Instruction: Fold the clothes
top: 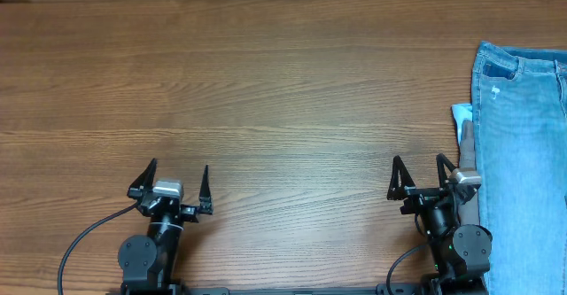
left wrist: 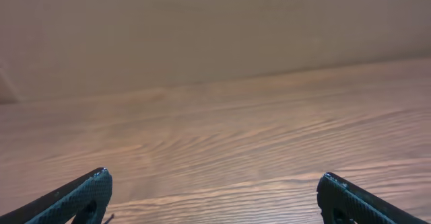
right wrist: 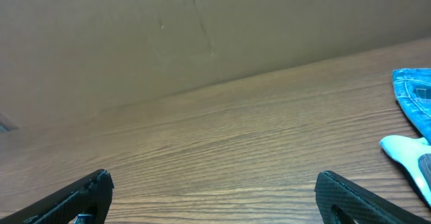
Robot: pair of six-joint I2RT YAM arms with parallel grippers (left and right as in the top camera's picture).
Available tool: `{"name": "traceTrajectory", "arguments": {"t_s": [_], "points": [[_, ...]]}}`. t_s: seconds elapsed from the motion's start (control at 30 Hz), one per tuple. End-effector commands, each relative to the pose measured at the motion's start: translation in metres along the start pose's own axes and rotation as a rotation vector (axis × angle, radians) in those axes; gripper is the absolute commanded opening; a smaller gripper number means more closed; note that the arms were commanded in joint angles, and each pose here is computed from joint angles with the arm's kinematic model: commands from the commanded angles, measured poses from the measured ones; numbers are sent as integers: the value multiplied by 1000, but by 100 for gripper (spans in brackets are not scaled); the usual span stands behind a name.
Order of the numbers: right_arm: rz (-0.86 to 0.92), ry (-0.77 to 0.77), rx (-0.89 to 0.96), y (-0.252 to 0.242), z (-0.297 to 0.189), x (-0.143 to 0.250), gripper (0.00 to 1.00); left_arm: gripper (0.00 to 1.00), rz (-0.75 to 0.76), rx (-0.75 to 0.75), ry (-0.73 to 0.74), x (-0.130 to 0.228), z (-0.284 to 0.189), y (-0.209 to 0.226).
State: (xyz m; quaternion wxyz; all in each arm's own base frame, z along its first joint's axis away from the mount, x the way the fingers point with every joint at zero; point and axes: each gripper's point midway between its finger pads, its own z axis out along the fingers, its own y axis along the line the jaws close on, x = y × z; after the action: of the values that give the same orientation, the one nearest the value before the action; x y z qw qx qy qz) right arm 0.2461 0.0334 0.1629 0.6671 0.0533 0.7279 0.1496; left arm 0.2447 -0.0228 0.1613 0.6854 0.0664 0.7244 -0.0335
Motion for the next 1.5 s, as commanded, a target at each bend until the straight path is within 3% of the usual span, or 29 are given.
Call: {"name": "traceTrajectory", "arguments": {"t_s": [0.0,0.37,0.73,1.07,1.27,1.47], "points": [[7,8,-10,1,1,4,100,100,-27,128,-19,-4,-2,-21],[6,3,-28,13,-7,-27,100,100,-6,170,-99,-45,-11,-28],[18,217,37,29,-3,-80,100,100,-46,163,55,-102,-10,-23],[55,532,46,55,15,-116,100,100,-150,243,397,-136,42,-24],[123,658,-120,87,20,-106,100,100,-217,249,628,-125,79,-19],[132,688,-116,85,25,-98,100,100,-250,260,730,-110,97,-18]]}}
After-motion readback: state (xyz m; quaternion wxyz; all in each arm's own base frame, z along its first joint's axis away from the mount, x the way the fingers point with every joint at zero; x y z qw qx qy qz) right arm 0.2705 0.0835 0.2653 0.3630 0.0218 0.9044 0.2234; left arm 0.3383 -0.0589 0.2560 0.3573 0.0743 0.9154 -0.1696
